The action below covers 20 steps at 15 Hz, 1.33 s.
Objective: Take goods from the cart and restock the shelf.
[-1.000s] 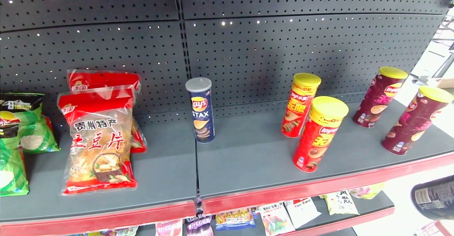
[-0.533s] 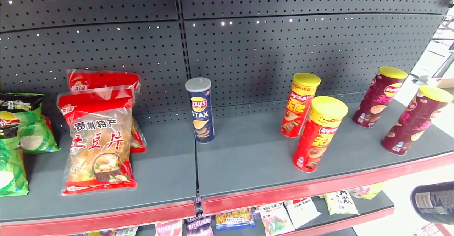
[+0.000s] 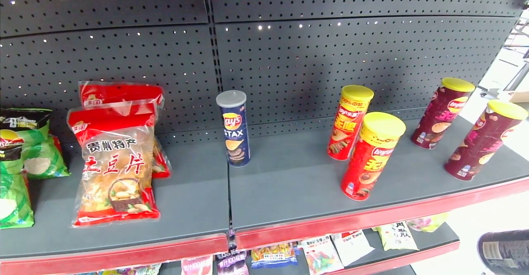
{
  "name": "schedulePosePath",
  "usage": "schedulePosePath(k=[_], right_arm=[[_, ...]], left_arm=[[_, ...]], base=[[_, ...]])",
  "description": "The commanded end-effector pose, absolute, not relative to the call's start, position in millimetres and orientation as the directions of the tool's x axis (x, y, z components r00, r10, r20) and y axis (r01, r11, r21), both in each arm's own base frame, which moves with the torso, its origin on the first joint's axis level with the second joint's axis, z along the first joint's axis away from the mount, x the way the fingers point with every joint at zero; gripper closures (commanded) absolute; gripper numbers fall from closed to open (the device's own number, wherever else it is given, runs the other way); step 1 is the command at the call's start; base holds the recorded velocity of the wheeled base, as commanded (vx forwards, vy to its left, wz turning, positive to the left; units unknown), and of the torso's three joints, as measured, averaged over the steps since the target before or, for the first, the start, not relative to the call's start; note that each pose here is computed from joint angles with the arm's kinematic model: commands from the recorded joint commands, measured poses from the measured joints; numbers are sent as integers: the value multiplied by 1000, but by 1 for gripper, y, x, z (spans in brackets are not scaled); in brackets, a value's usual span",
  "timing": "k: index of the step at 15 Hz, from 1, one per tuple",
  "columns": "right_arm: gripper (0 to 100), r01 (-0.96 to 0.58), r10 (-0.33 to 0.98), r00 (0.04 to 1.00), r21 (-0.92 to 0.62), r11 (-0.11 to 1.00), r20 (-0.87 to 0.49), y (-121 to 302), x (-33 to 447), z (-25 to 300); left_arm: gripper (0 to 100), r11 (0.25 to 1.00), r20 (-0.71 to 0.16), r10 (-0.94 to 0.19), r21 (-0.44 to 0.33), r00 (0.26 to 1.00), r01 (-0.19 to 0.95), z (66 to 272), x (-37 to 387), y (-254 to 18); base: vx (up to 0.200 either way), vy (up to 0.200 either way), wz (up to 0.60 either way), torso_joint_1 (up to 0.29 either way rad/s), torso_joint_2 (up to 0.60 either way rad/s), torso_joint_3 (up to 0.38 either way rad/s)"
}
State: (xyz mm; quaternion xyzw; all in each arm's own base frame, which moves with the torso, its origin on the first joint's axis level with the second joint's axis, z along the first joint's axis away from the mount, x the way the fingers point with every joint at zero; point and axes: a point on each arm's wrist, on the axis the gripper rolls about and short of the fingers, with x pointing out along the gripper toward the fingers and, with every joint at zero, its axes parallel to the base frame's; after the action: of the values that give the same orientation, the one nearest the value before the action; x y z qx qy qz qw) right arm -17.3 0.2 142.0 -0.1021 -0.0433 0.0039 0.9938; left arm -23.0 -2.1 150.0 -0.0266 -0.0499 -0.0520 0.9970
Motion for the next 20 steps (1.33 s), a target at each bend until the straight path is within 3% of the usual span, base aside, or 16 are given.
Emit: schedulePosePath(k=[1,2,3,5,6,8,10,15,17,20], right_arm=[[100,3,15,996,-204,979,89,0,-20,140],[100,3,14,997,-206,979,81,0,-20,139],[100,4,14,996,-207,978,83,0,-20,138],[100,21,-3,996,-207,978,89,0,-21,139],[100,32,-12,995,-206,978,96,0,-22,138],[100,37,-17,995,-206,978,101,0,-23,136],[100,35,-17,996,-206,978,90,0,-24,133],[100,37,-17,995,-205,978,98,0,-24,136],[100,37,-17,995,-205,978,101,0,-25,136],[100,41,-20,994,-204,978,106,0,-25,137]], left_arm=[[0,988,-158,-149,-59,976,141,230,101,-7],[0,973,-229,-226,-12,947,229,205,98,-12],[0,944,-258,-319,-2,912,329,194,96,-19],[0,856,-308,-497,-23,811,516,187,102,-34],[0,814,-355,-549,-18,757,581,188,126,-50],[0,806,-398,-550,-19,735,592,184,149,-59],[0,708,-373,-670,-64,641,703,172,188,-77],[0,659,-339,-710,-8,618,752,163,265,-108],[0,632,-320,-721,60,614,773,160,289,-117],[0,623,-268,-735,95,622,777,146,312,-120]], base=[[0,0,0,0,0,0],[0,0,0,0,0,0],[0,0,0,0,0,0],[0,0,0,0,0,0],[0,0,0,0,0,0],[0,0,0,0,0,0],[0,0,0,0,0,0],[0,0,0,0,0,0],[0,0,0,0,0,0],[0,0,0,0,0,0]])
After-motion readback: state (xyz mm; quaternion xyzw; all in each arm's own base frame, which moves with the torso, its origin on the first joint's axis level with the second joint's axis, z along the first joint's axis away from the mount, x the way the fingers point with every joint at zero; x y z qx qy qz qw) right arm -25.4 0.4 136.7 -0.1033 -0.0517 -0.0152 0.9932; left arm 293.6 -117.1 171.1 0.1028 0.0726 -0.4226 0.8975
